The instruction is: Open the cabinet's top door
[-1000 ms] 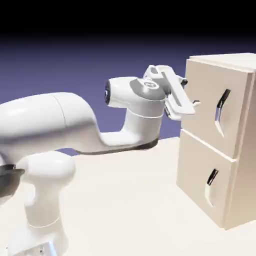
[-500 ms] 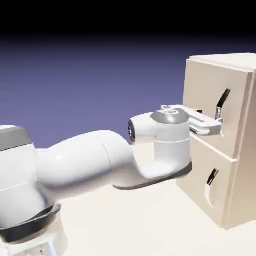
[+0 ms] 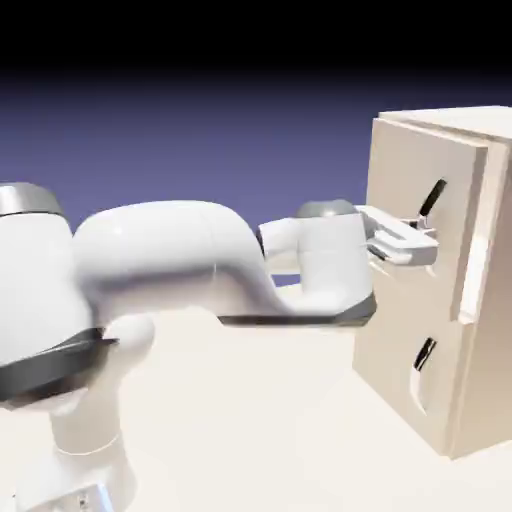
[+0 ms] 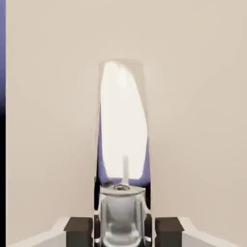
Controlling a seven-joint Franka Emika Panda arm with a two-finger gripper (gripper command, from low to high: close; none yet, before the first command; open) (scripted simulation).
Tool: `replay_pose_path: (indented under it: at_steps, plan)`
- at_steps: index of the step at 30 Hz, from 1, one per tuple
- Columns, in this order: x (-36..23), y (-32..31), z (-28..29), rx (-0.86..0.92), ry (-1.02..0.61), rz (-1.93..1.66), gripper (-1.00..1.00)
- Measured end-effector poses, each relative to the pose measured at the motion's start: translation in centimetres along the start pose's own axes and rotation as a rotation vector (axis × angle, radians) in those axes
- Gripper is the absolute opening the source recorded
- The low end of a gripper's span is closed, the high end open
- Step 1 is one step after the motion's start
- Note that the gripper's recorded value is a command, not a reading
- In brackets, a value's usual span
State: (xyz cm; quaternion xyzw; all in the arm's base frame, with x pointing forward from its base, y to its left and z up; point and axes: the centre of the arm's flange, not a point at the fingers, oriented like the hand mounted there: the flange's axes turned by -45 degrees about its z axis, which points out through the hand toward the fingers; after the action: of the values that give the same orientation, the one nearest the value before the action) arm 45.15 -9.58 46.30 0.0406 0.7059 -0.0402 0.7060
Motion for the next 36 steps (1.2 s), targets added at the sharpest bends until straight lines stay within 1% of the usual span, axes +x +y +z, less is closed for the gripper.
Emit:
replay_pose_path:
  at_steps: [3, 9, 27, 36]
  plan:
    - [0.0, 0.9, -1.6, 0.065, 0.0, -0.001, -1.0]
    - [0.0, 1.0, -1.6, 0.063, 0.002, 0.001, -1.0]
    - [0.0, 2.3, -3.5, 0.143, 0.001, 0.001, -1.0]
    - [0.0, 5.4, -6.8, 0.3, 0.001, 0.002, -1.0]
